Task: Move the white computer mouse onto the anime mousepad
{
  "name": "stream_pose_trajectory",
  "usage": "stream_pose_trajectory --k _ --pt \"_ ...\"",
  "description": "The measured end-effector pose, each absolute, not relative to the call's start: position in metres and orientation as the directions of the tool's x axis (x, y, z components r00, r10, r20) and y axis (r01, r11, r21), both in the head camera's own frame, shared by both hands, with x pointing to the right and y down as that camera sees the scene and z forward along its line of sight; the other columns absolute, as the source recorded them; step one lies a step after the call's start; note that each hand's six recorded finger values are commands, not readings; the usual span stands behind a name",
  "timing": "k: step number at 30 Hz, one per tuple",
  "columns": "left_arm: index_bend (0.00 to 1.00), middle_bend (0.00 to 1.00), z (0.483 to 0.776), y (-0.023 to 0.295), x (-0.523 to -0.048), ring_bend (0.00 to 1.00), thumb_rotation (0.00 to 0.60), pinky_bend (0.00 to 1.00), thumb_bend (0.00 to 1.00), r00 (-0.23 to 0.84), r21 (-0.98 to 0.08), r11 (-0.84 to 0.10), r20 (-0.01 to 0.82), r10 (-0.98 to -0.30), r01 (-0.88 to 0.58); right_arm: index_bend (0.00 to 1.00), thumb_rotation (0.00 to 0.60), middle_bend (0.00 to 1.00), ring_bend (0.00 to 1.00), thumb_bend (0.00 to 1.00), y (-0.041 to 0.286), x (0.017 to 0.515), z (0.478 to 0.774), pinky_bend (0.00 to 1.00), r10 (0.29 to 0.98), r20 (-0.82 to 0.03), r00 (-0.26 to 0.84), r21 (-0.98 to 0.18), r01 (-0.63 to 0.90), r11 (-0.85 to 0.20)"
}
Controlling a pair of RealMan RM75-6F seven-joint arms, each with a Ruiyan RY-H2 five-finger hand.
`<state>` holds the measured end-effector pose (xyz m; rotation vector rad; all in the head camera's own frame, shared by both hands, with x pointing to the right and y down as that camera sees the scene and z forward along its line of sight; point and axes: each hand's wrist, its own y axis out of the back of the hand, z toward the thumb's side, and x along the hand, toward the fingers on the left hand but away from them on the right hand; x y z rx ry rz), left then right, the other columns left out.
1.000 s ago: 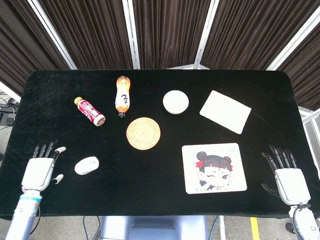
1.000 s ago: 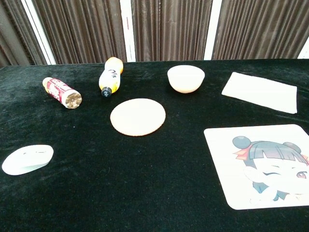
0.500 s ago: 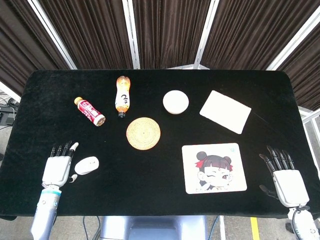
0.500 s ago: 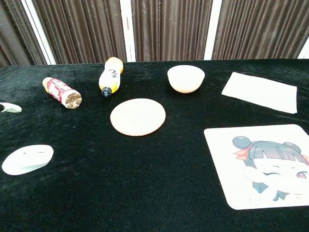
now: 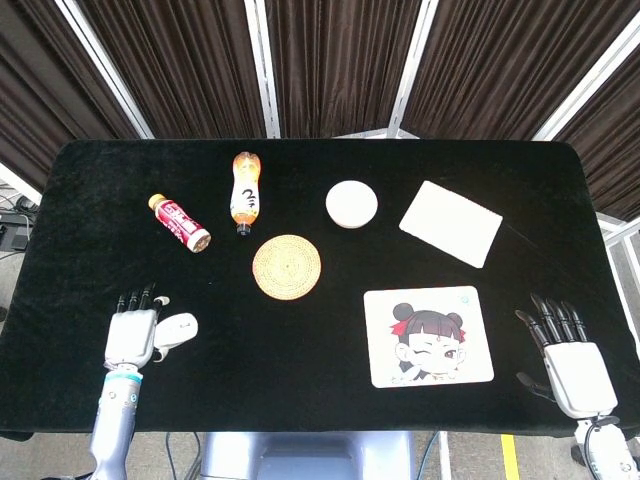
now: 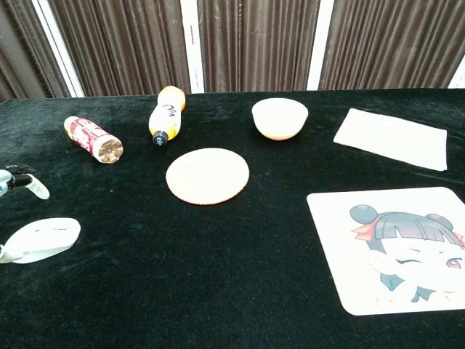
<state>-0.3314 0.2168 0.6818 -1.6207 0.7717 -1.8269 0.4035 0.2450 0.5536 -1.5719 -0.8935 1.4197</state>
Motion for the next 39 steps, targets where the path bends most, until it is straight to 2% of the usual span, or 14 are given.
stream_pose_trajectory --k 9,17,19,21,24,39 --pt "0.24 0.00 0.695 0.217 -0.328 0.00 0.600 0.00 0.18 -0.121 -0.721 -0.691 0.682 -0.721 0.052 0.15 0.600 0.00 0.00 0.04 0.246 0.403 0.554 0.00 0.903 -0.414 0.117 -0.910 -0.024 -0.414" --pt "0.35 0.00 0.704 0.221 -0.323 0.00 0.600 0.00 0.18 -0.116 -0.705 -0.707 0.698 -0.706 0.056 0.15 0.600 0.00 0.00 0.04 0.247 0.402 0.554 0.00 0.901 -0.418 0.113 -0.908 -0.026 -0.418" --pt "0.40 0.00 0.705 0.221 -0.323 0.00 0.600 0.00 0.22 -0.117 -0.707 -0.705 0.697 -0.708 0.054 0.15 0.600 0.00 0.00 0.04 0.247 0.402 0.553 0.00 0.902 -0.417 0.114 -0.909 -0.025 -0.417" --pt "0.44 0.00 0.705 0.221 -0.323 0.00 0.600 0.00 0.30 -0.117 -0.708 -0.704 0.696 -0.708 0.051 0.15 0.600 0.00 0.00 0.04 0.247 0.403 0.553 0.00 0.902 -0.417 0.113 -0.909 -0.025 -0.417" --pt "0.46 0.00 0.704 0.219 -0.322 0.00 0.600 0.00 0.35 -0.115 -0.716 -0.697 0.689 -0.715 0.041 0.15 0.600 0.00 0.00 0.04 0.248 0.403 0.554 0.00 0.901 -0.419 0.113 -0.908 -0.024 -0.419" --pt "0.46 0.00 0.694 0.204 -0.304 0.00 0.600 0.00 0.36 -0.028 -0.751 -0.657 0.657 -0.753 0.064 0.15 0.600 0.00 0.00 0.04 0.246 0.406 0.557 0.00 0.900 -0.425 0.098 -0.905 -0.035 -0.424"
